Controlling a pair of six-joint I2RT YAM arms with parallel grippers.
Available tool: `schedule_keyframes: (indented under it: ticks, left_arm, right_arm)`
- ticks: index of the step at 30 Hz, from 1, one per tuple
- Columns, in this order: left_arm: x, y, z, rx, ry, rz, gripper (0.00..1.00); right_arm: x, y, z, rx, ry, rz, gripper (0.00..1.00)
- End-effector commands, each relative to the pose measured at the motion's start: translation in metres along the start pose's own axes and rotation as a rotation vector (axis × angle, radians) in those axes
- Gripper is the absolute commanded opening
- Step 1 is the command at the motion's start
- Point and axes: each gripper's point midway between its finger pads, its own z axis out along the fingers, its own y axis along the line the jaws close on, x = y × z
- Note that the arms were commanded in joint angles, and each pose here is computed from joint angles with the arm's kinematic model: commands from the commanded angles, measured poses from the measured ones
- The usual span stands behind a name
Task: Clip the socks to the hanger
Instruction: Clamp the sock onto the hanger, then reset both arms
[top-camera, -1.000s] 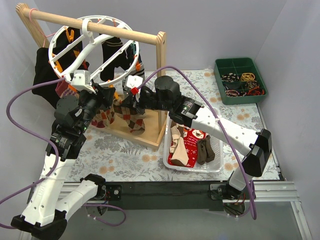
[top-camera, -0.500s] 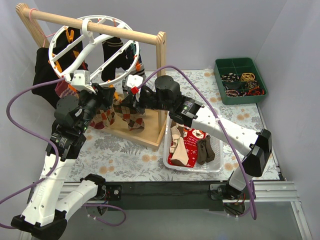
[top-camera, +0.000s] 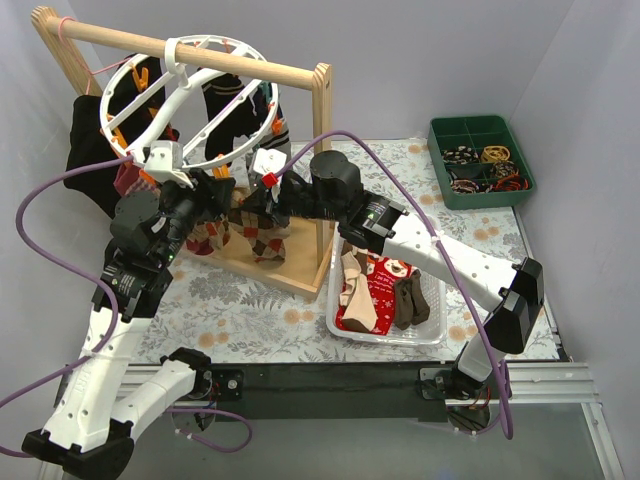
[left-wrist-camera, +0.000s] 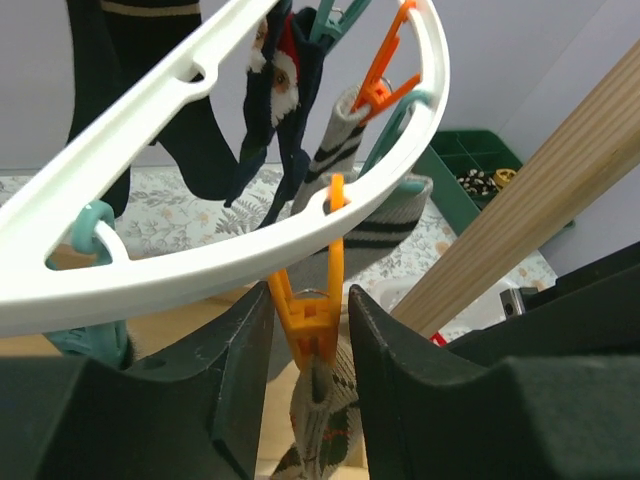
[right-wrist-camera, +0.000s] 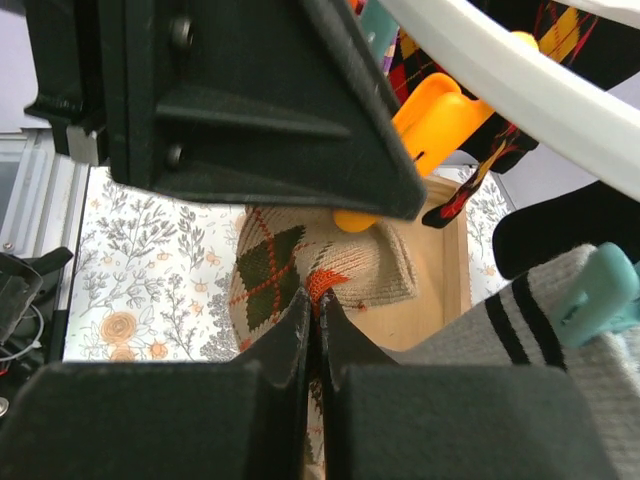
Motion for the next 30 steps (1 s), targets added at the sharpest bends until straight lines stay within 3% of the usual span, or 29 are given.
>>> schedule_keyframes:
  ticks: [1, 7, 8, 11, 17, 21, 23, 24, 26, 27, 30]
  left_arm:
    - [0.004, -0.005, -0.004, 0.023, 0.032, -0.006, 0.38]
    - [-0.009, -0.009, -0.011, 0.030, 0.009, -0.017, 0.52]
    - [-0.011, -0.010, -0.012, 0.030, 0.006, -0.021, 0.54]
    - [-0.024, -0.014, -0.021, 0.037, -0.024, -0.036, 0.65]
    - [-0.039, -0.012, -0.049, 0.007, -0.077, -0.107, 0.80]
    - [-0.034, -0.006, -0.071, -0.020, -0.101, -0.160, 0.90]
    - [-0.032, -0.002, -0.081, -0.032, -0.111, -0.167, 0.91]
    - [-0.036, 0.000, -0.093, -0.037, -0.141, -0.173, 0.92]
    - [-0.032, 0.011, -0.105, -0.091, -0.165, -0.190, 0.95]
    - [-0.032, 0.015, -0.111, -0.108, -0.181, -0.205, 0.95]
    - [-0.026, 0.030, -0.137, -0.156, -0.242, -0.217, 0.96]
  right_arm:
    - [-0.056, -0.008, -0.013, 0.041, -0.138, -0.056, 0.03]
    - [-0.057, -0.009, -0.016, 0.055, -0.145, -0.059, 0.19]
    - [-0.060, -0.009, -0.019, 0.061, -0.154, -0.062, 0.29]
    - [-0.058, -0.010, -0.027, 0.084, -0.152, -0.058, 0.45]
    - [-0.042, -0.013, -0.062, 0.192, -0.122, -0.034, 0.66]
    - [-0.026, -0.015, -0.101, 0.310, -0.101, 0.005, 0.75]
    - [-0.026, -0.016, -0.129, 0.377, -0.114, 0.016, 0.78]
    - [-0.003, -0.020, -0.139, 0.437, -0.066, 0.028, 0.79]
    - [-0.005, -0.021, -0.172, 0.520, -0.093, 0.034, 0.81]
    - [0.023, -0.025, -0.185, 0.592, -0.040, 0.049, 0.82]
    - [0.032, -0.025, -0.230, 0.715, -0.068, 0.069, 0.85]
